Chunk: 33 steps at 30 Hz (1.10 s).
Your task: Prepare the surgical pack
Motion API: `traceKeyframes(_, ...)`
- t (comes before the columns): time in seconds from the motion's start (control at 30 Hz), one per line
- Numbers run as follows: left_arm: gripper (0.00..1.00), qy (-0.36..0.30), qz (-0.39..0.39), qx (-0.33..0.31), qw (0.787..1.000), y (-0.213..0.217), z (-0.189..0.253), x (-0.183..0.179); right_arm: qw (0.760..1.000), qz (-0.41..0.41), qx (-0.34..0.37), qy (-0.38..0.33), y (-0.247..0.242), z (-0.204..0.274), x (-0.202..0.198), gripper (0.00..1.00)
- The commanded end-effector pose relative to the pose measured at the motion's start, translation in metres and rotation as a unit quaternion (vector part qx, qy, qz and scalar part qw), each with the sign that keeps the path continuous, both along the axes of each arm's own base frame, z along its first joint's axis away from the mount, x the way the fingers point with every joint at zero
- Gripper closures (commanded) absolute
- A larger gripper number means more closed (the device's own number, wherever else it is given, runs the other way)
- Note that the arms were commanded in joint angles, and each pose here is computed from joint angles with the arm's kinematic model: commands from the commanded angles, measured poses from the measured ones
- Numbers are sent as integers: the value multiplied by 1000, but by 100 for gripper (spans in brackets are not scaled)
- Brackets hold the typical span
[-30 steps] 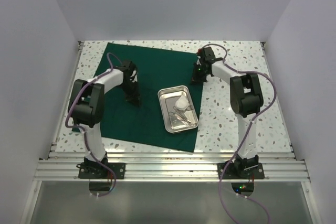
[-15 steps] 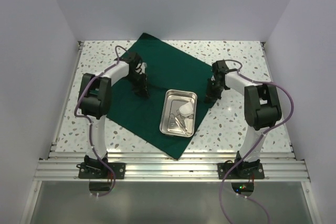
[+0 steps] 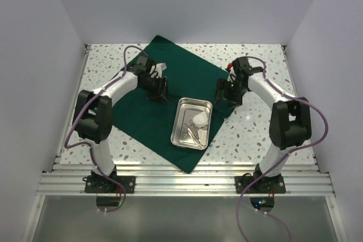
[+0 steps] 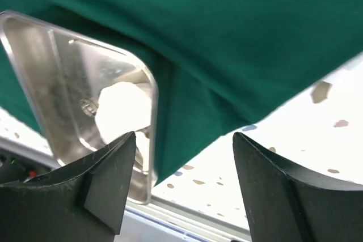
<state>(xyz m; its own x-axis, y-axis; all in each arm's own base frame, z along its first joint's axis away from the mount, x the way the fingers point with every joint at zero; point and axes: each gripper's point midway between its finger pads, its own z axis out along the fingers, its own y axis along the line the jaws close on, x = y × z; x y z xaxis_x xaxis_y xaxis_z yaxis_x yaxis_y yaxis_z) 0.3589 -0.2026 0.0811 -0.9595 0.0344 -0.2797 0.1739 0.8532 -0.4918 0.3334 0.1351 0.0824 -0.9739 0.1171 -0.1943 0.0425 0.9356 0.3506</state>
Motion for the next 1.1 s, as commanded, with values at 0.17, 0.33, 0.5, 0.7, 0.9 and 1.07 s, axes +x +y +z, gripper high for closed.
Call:
traceKeyframes(0.17,45,-11,-41,-30,999,-54,8,-7,996,56,59,31,37,3,-17,28)
traceKeyframes(0.33,46,6,-55,-27,998,-70,-5,-15,995,63,60,45,46,-9,-21,36)
traceKeyframes(0.5,48,31,-63,3,998,-78,-25,-25,994,69,64,62,56,-19,-25,50)
traceKeyframes(0.7,66,45,-63,38,996,-67,-42,-31,990,76,75,88,69,-30,-37,69)
traceKeyframes(0.9,100,21,-70,95,993,-52,-41,-9,983,95,119,99,105,-24,-52,98)
traceKeyframes(1.07,100,-23,-31,125,991,-25,-24,36,981,88,146,91,129,-13,-49,100)
